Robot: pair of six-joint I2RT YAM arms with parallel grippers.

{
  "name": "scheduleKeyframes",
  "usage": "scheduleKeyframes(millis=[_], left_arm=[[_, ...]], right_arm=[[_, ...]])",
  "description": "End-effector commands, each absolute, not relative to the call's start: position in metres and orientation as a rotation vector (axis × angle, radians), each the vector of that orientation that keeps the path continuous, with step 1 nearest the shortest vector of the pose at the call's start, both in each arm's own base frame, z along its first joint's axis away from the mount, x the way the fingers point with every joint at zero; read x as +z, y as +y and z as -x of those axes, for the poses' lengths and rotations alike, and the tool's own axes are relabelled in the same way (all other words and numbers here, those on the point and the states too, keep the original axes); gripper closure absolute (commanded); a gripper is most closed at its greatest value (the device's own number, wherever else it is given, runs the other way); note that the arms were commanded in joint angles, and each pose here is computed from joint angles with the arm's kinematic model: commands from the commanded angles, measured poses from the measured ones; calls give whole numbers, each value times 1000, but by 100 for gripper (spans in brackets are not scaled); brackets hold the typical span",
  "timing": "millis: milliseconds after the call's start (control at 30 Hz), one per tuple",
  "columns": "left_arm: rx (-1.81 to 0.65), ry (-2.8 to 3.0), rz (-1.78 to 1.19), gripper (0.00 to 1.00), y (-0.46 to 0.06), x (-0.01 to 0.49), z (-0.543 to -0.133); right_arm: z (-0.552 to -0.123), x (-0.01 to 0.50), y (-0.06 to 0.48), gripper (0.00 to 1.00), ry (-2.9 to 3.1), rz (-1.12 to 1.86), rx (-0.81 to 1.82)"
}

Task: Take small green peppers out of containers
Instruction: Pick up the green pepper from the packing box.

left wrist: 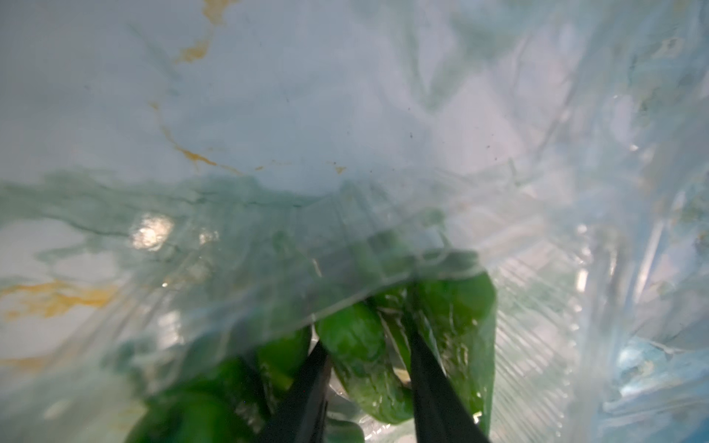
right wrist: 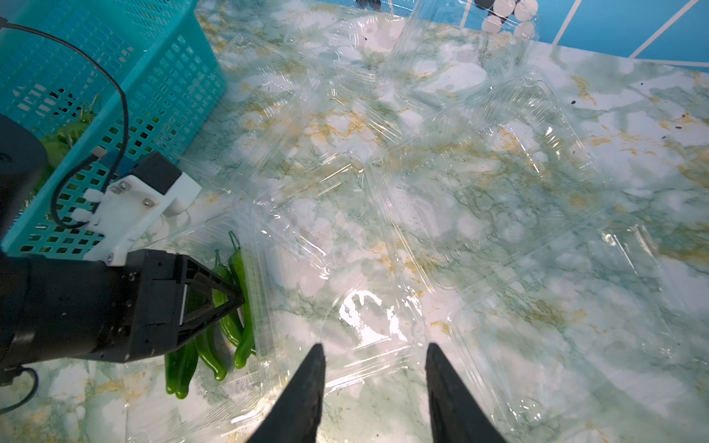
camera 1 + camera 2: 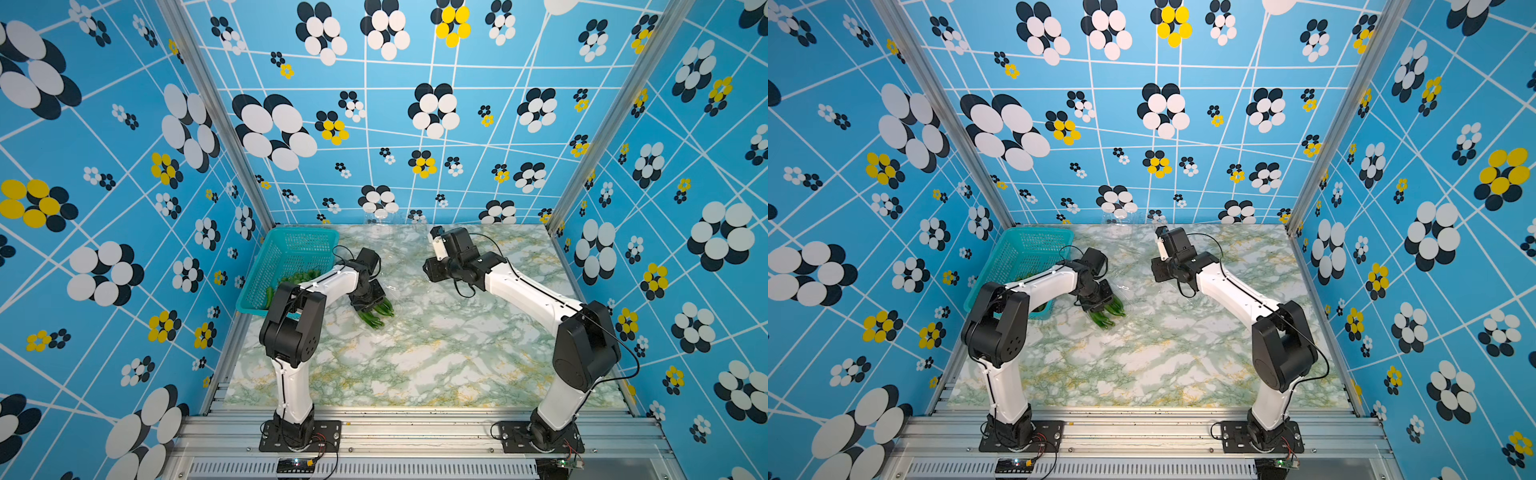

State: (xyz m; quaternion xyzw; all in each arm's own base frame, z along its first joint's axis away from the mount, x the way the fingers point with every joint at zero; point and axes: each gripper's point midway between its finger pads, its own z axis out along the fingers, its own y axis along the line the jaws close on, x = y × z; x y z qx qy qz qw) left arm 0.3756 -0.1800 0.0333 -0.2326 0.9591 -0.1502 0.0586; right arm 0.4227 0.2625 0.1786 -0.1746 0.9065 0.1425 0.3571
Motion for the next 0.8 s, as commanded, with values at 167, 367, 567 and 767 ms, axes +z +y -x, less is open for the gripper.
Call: scheduleKeyframes(millis=[167, 367, 567, 767], left_arm=[[-467, 2933, 689, 88, -181, 22, -376], [-499, 2852, 616, 96, -178, 83, -371], [-494, 2783, 568, 98, -149, 147, -353], [-559, 2635, 715, 97, -75, 184, -364]], right_arm=[[-426, 184, 262, 56, 2337, 449, 364], [-430, 190, 265, 57, 2328, 465, 370], [-435, 196, 284, 56, 2330, 491, 461], [-446, 213, 307, 57, 2291, 471, 582]])
